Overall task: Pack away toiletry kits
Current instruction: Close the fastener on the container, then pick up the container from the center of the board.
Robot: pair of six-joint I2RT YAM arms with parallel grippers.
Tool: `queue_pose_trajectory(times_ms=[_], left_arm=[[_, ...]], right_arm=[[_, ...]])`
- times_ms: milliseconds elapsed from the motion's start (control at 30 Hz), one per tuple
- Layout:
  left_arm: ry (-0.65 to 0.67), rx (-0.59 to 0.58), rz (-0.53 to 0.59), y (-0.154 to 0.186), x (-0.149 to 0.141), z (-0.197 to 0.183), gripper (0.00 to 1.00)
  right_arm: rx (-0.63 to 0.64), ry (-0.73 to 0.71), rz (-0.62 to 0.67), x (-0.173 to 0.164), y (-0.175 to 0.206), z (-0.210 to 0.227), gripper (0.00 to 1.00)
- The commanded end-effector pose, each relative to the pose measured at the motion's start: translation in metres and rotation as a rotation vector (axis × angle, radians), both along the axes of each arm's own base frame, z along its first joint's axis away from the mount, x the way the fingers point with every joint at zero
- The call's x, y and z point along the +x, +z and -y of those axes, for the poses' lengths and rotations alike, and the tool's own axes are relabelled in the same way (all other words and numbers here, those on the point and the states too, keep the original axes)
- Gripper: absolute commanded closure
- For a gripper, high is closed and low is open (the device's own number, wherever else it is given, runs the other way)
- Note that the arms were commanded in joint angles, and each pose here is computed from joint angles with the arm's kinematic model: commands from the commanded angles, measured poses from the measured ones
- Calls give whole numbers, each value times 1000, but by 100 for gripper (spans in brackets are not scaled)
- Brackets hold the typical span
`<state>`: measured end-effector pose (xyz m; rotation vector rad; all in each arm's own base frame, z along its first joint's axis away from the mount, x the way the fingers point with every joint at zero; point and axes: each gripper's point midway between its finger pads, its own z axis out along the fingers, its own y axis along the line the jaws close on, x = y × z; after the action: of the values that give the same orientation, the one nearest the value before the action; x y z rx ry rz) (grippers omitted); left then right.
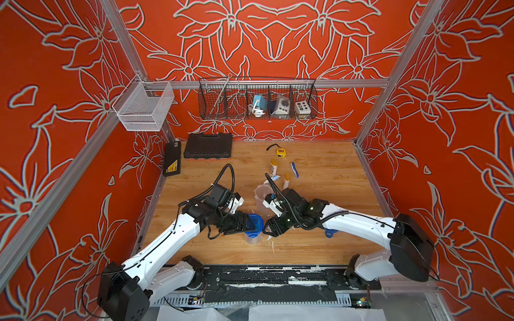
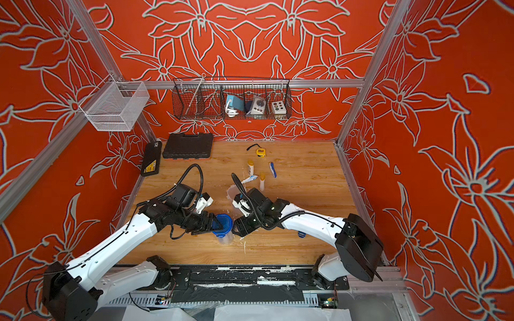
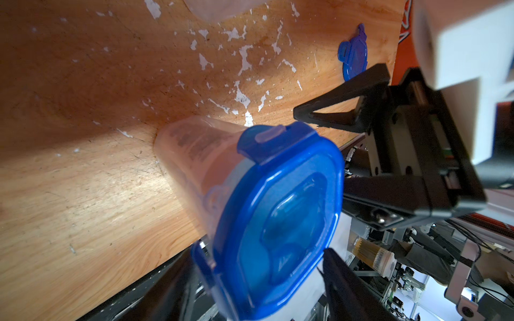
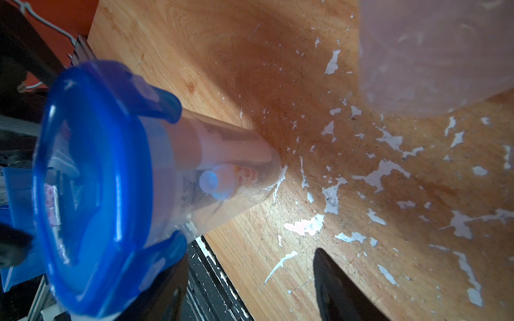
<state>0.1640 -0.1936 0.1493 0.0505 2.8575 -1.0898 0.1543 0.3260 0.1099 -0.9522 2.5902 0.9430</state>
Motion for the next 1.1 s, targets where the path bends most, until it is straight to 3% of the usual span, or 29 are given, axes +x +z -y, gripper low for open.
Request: queue_pose_trajectory(times_ms=[0, 100, 300, 433, 600, 867, 1067], left_arm=[[-1, 21, 2, 1, 0, -2, 25], [10, 54, 15, 3, 3, -7, 18], [39, 276, 112, 23, 18, -40, 2], [45, 356, 174, 47, 22, -54, 2], [71, 377, 215, 59, 30, -42, 2], [158, 490, 216, 53, 34, -24, 2], [181, 468, 186, 49, 27, -4, 2]], right_arm=[[-13, 2, 36, -1, 5, 10, 27], [-28, -1, 44, -3, 6, 17, 25], [-66, -1, 56, -11, 14, 37, 10], [-105, -23, 83, -20, 20, 63, 3], [-115, -61, 139, -20, 38, 91, 2], [-93, -107, 149, -13, 47, 95, 2], [-88, -129, 159, -14, 46, 103, 2]])
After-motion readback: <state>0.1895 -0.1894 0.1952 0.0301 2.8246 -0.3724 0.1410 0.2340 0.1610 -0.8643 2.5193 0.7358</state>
